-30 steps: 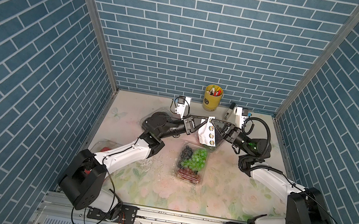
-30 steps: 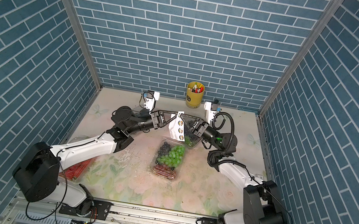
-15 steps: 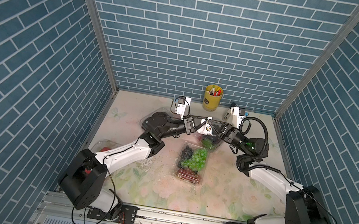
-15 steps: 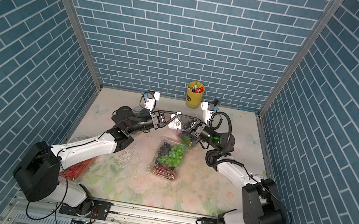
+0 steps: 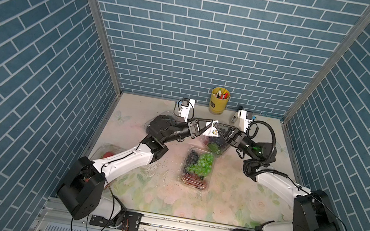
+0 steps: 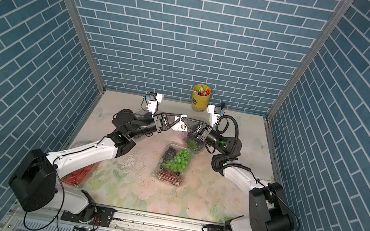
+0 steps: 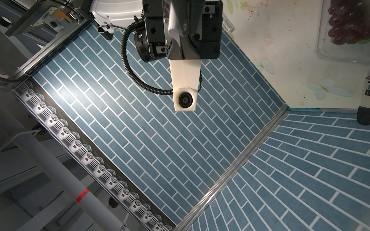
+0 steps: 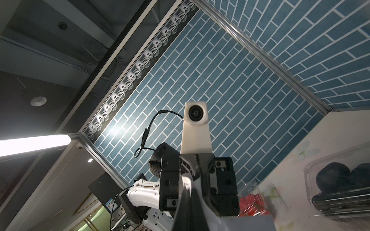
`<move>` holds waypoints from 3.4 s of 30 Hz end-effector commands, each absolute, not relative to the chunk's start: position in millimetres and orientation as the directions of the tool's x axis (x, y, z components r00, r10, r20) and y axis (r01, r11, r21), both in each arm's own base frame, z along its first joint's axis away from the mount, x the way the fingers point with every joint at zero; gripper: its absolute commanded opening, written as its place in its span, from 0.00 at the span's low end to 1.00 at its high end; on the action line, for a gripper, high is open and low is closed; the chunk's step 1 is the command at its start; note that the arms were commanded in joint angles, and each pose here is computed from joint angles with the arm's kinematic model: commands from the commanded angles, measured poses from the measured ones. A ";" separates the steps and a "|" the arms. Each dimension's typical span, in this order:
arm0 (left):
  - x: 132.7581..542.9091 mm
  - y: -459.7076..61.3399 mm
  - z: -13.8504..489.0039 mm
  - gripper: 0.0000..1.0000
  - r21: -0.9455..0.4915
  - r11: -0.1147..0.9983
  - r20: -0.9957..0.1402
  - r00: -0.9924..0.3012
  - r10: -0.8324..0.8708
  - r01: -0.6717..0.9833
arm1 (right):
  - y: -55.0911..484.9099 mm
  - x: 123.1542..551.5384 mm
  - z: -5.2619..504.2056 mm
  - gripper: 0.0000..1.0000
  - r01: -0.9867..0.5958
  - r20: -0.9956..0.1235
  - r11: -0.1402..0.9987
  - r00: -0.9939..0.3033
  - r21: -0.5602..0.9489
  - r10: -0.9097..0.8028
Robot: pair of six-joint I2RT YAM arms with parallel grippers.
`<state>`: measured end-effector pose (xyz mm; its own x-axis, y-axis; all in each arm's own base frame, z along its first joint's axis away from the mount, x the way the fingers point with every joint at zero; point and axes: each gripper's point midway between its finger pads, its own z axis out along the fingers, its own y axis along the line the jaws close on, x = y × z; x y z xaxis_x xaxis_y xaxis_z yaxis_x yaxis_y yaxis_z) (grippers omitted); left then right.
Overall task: Label fruit boxes
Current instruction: Adjust the label sticker.
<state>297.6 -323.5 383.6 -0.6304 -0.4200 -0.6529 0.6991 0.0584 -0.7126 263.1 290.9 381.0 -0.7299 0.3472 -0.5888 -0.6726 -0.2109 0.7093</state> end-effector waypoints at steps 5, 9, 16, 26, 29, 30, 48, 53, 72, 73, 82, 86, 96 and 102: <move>291.9 -324.0 399.4 0.00 -0.673 0.022 -0.674 -0.601 -0.429 0.739 | 294.3 256.0 391.4 0.00 -0.682 -0.604 -0.244 -0.728 0.690 0.326; 292.3 -324.0 400.3 0.00 -0.673 0.023 -0.674 -0.600 -0.431 0.739 | 299.3 255.4 389.5 0.00 -0.676 -0.602 -0.251 -0.734 0.693 0.314; 293.1 -324.9 400.1 0.00 -0.673 0.025 -0.675 -0.601 -0.427 0.739 | 307.5 248.7 395.3 0.00 -0.679 -0.614 -0.275 -0.734 0.681 0.292; 297.2 -326.4 392.6 0.00 -0.681 0.046 -0.678 -0.605 -0.418 0.731 | 305.7 240.4 402.1 0.00 -0.692 -0.629 -0.286 -0.722 0.663 0.287; 297.3 -323.9 391.8 0.00 -0.676 0.069 -0.689 -0.596 -0.413 0.734 | 303.8 240.1 401.9 0.00 -0.696 -0.633 -0.283 -0.718 0.660 0.290; 297.8 -322.2 390.0 0.00 -0.677 0.083 -0.692 -0.595 -0.410 0.731 | 302.7 240.9 401.6 0.00 -0.697 -0.633 -0.278 -0.716 0.660 0.294; 269.9 -273.1 390.5 0.38 -0.608 0.343 -0.792 -0.513 -0.331 0.716 | 279.4 255.7 369.9 0.00 -0.738 -0.698 -0.005 -0.639 0.675 0.323; 260.2 -299.1 391.7 0.33 -0.602 0.290 -0.797 -0.535 -0.281 0.744 | 279.9 254.9 366.1 0.00 -0.736 -0.698 0.000 -0.642 0.677 0.318; 269.5 -324.7 385.4 0.29 -0.615 0.263 -0.787 -0.562 -0.253 0.743 | 281.9 248.2 371.7 0.00 -0.746 -0.707 -0.017 -0.638 0.665 0.305; 269.1 -325.2 386.4 0.29 -0.615 0.258 -0.787 -0.562 -0.254 0.745 | 282.0 248.2 371.6 0.00 -0.746 -0.707 -0.017 -0.639 0.666 0.305; 270.1 -318.3 385.0 0.28 -0.595 0.306 -0.803 -0.539 -0.253 0.743 | 281.6 246.7 373.9 0.00 -0.751 -0.711 -0.021 -0.633 0.660 0.307; 275.2 -298.7 378.5 0.40 -0.572 0.406 -0.820 -0.500 -0.277 0.713 | 278.8 242.6 381.7 0.00 -0.760 -0.712 -0.040 -0.625 0.649 0.320; 281.5 -300.3 360.3 0.51 -0.612 0.406 -0.790 -0.545 -0.280 0.679 | 278.3 238.9 397.1 0.00 -0.761 -0.694 -0.119 -0.635 0.638 0.341; 280.2 -305.7 361.1 0.49 -0.622 0.368 -0.783 -0.554 -0.283 0.691 | 278.4 240.3 398.9 0.00 -0.758 -0.686 -0.133 -0.639 0.638 0.349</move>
